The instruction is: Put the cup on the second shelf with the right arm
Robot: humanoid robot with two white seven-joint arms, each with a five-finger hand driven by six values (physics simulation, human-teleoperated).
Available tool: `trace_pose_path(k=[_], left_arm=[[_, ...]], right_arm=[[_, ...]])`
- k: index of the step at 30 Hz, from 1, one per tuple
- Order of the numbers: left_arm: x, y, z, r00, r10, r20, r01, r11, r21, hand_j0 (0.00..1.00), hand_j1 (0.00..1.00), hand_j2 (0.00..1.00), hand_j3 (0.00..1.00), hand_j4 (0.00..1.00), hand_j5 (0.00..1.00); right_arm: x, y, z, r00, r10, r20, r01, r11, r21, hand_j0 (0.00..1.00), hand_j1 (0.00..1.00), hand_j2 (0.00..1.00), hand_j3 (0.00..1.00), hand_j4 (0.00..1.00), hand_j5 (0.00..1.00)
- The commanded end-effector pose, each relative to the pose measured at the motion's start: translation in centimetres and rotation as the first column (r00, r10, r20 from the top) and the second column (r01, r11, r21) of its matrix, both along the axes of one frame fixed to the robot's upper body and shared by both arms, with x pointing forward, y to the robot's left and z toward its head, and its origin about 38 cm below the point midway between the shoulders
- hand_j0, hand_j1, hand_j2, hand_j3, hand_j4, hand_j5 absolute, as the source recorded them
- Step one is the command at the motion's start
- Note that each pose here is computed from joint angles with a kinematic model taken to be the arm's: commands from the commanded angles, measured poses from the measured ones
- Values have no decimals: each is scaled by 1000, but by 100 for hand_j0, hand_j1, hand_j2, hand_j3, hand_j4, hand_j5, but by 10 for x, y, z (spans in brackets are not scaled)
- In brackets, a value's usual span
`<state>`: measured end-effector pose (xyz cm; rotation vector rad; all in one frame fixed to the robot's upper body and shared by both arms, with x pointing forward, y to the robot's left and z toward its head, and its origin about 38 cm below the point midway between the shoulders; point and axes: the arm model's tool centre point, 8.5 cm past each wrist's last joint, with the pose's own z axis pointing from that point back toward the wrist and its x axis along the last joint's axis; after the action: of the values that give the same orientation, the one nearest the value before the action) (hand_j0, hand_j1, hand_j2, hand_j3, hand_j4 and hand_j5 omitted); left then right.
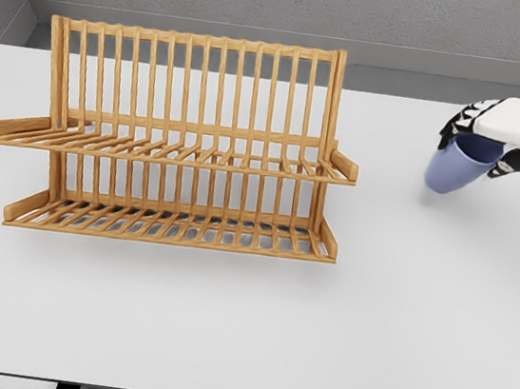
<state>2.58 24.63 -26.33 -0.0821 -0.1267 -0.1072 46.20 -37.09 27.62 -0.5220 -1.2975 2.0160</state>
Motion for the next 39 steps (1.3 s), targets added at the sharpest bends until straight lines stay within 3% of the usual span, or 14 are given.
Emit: trace_pose_path(k=[1,8,11,15,22,26,32,35,39], left_arm=[[0,0,0,1000,0,-1,0,1000,0,100,100,100,100,100,100],[-1,0,0,1000,0,-1,0,1000,0,100,100,100,100,100,100],[0,0,0,1000,0,1,0,1000,0,100,100,100,100,100,100],[0,0,0,1000,0,-1,0,1000,0,100,100,100,100,100,100],[0,0,0,1000,0,1,0,1000,0,100,100,100,100,100,100],[0,0,0,1000,0,1,0,1000,0,100,100,100,100,100,100],[0,0,0,1000,0,1,0,1000,0,100,100,100,100,100,100],[0,0,0,1000,0,1,0,1000,0,100,100,100,100,100,100],[0,0,0,1000,0,-1,0,1000,0,100,100,100,100,100,100]], right_arm=[[1,-3,9,1000,-11,17,11,1000,14,64,64,64,64,64,64],[1,-8,23,998,-25,55,23,999,35,60,60,60,60,60,60],[-5,11,33,995,38,87,-40,999,28,60,60,60,60,60,60],[-7,14,51,990,47,136,-53,998,43,60,60,60,60,60,60],[-23,50,66,967,165,192,-171,985,12,59,59,59,59,59,59],[-27,58,68,960,193,204,-198,980,7,59,59,59,59,59,59],[-36,81,73,938,257,232,-266,964,4,59,59,59,59,59,59],[-43,95,78,920,300,252,-309,951,-1,59,59,59,59,59,59],[-43,107,80,908,323,266,-338,941,10,59,59,59,59,59,59]])
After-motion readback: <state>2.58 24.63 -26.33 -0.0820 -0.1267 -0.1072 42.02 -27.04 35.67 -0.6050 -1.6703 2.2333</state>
